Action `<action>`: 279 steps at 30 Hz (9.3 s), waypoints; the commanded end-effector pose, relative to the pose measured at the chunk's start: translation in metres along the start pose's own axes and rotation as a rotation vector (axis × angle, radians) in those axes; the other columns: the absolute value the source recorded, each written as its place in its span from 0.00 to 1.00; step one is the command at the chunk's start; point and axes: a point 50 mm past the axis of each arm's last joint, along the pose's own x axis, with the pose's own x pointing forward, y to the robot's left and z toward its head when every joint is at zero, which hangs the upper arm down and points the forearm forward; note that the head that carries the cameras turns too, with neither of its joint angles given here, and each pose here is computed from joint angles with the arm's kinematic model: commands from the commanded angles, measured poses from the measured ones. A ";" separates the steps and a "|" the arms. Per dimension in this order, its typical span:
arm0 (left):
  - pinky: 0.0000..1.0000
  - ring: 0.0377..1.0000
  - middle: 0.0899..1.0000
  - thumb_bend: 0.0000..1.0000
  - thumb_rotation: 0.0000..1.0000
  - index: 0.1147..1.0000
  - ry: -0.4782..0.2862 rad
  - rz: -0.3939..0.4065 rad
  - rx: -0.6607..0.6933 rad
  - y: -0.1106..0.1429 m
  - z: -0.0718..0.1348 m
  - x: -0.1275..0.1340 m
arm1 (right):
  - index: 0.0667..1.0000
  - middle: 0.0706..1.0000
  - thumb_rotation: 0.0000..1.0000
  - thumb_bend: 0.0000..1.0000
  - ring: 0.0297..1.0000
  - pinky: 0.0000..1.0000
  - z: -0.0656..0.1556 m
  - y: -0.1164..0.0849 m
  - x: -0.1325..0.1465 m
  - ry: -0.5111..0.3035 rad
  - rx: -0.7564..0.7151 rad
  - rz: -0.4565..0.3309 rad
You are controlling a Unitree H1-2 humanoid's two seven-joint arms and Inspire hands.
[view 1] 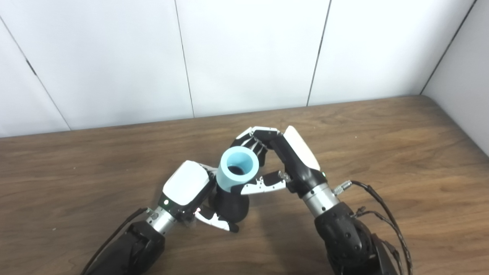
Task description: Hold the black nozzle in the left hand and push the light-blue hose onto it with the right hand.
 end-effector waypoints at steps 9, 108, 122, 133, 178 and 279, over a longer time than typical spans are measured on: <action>0.20 0.22 0.40 0.52 0.00 0.42 0.112 -0.251 -0.233 -0.119 0.074 -0.080 | 0.52 0.42 0.00 0.51 0.35 0.26 0.013 -0.015 0.007 0.009 -0.018 0.027; 0.23 0.25 0.34 0.51 0.00 0.45 0.111 -0.266 -0.233 -0.116 0.080 -0.082 | 0.51 0.39 0.00 0.51 0.31 0.16 0.043 -0.012 0.010 -0.050 -0.417 0.082; 0.19 0.21 0.42 0.52 0.00 0.42 0.117 -0.263 -0.229 -0.116 0.079 -0.083 | 0.64 0.60 0.13 0.90 0.56 0.44 0.030 -0.019 0.008 0.107 -0.501 0.118; 0.21 0.23 0.33 0.51 0.00 0.45 0.114 -0.258 -0.231 -0.115 0.079 -0.084 | 1.00 1.00 0.50 1.00 1.00 0.92 0.013 -0.021 0.004 0.246 -0.279 0.123; 0.19 0.21 0.41 0.52 0.00 0.42 0.111 -0.276 -0.231 -0.118 0.075 -0.082 | 0.97 0.99 0.92 0.86 1.00 1.00 0.049 -0.026 -0.055 -0.390 -0.457 -0.095; 0.17 0.20 0.41 0.52 0.00 0.41 0.111 -0.267 -0.221 -0.113 0.076 -0.082 | 0.78 0.82 0.78 0.70 0.92 0.99 -0.017 0.035 -0.085 -0.224 -0.822 0.348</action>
